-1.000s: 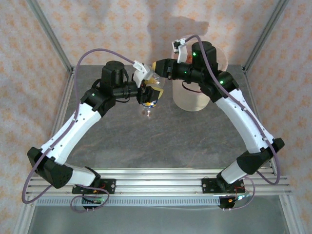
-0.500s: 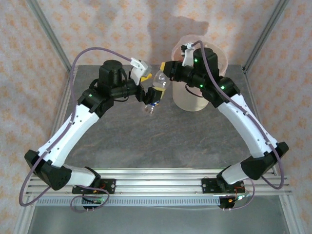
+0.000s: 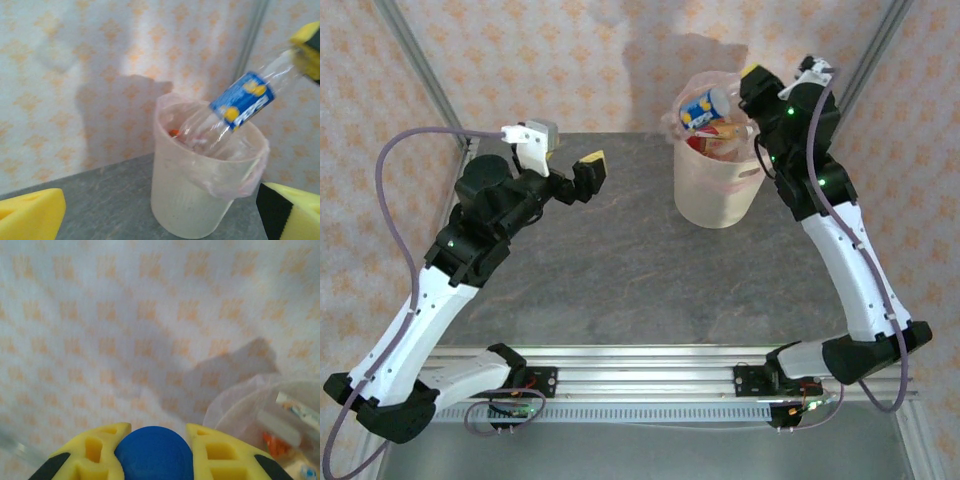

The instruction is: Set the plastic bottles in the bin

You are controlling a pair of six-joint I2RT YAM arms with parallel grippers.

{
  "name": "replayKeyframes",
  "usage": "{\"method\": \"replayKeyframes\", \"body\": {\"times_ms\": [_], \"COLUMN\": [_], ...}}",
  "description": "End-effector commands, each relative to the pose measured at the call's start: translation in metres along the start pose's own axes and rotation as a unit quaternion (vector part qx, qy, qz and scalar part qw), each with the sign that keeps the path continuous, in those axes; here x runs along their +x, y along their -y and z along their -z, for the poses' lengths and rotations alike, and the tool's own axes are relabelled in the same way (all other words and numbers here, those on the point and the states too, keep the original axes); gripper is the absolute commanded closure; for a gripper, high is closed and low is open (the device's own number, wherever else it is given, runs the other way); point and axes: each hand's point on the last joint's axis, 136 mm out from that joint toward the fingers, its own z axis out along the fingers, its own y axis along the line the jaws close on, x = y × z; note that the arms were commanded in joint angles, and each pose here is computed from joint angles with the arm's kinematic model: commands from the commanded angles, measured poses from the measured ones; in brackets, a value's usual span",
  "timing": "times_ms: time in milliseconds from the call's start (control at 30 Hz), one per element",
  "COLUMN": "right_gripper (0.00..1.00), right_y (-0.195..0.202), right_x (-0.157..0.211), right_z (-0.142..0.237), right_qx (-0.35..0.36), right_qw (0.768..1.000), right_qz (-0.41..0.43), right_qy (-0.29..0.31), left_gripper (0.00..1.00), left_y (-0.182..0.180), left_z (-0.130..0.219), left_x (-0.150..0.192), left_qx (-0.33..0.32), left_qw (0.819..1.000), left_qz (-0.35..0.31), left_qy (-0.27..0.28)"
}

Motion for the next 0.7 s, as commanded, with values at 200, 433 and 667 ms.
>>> {"method": "replayKeyframes", "body": {"times_ms": [200, 433, 667], "right_gripper": [1.00, 1.00, 1.00], "right_y": [0.043, 0.084, 0.125], "right_x": [-0.037, -0.016, 0.010], "right_z": [-0.042, -0.069, -0.083], "right_qx": [0.070, 0.117, 0.157], "right_qw": [0.989, 0.983, 0.979], "right_qz": [-0.079, -0.103, -0.117], "right_qy": [0.108, 0.094, 0.058], "left_gripper": [0.00, 0.00, 0.00], "left_y": [-0.033, -0.033, -0.033], "left_z": [-0.002, -0.007, -0.011], "left_x": [0.027, 0.037, 0.042], "left_qx": [-0.092, -0.090, -0.089], "left_qw": [0.995, 0.994, 0.994], "left_qz": [0.036, 0.042, 0.044], "left_qy": [-0.025, -0.037, -0.045]}}
